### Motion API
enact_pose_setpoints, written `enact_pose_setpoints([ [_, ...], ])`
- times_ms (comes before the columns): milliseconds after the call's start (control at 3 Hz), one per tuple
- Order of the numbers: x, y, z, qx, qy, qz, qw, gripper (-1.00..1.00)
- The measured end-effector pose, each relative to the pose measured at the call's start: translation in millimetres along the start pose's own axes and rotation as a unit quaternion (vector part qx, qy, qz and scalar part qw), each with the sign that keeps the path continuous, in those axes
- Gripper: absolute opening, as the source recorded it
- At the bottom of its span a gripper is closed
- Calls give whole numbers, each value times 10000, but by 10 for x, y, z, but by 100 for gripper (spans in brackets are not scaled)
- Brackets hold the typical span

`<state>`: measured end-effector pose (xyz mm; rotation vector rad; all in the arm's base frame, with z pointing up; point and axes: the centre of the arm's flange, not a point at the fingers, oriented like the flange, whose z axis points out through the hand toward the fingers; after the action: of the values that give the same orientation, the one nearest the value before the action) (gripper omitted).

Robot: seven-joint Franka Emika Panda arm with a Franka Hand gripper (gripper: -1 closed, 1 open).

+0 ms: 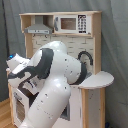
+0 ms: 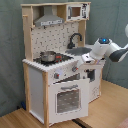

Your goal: Play with the kitchen

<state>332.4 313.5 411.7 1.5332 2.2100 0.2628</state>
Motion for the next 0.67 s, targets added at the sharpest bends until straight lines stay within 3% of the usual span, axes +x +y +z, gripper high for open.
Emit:
enact_pose_setpoints([
  [333,-54,71,126,-142,152,12,9998,-100],
  [667,42,64,218,-206,340,-99,9992,-100],
])
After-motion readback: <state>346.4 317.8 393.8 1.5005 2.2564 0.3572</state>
